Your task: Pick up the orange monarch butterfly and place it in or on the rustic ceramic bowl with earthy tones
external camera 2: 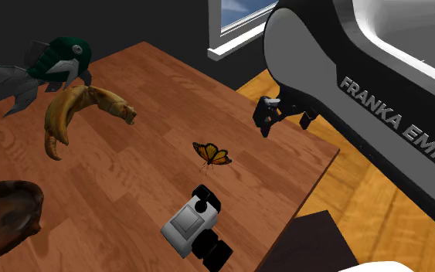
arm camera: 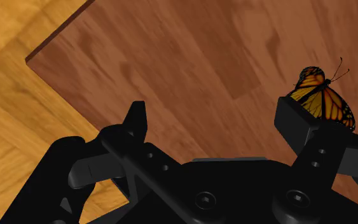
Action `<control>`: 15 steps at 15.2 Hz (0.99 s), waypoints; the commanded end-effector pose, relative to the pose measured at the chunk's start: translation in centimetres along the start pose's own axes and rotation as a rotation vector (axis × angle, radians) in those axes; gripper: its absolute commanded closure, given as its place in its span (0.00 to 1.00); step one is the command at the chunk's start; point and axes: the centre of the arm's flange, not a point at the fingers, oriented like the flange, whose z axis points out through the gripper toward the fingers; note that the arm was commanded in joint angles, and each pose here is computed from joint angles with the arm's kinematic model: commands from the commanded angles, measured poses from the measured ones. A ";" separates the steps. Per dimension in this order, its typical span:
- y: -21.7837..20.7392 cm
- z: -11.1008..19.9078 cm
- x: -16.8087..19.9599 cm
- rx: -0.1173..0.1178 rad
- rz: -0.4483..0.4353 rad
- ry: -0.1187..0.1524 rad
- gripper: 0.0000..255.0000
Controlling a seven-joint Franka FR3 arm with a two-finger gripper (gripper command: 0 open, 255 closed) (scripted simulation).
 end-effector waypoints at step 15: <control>-12.4 10.1 4.6 0.106 -0.491 0.100 0.00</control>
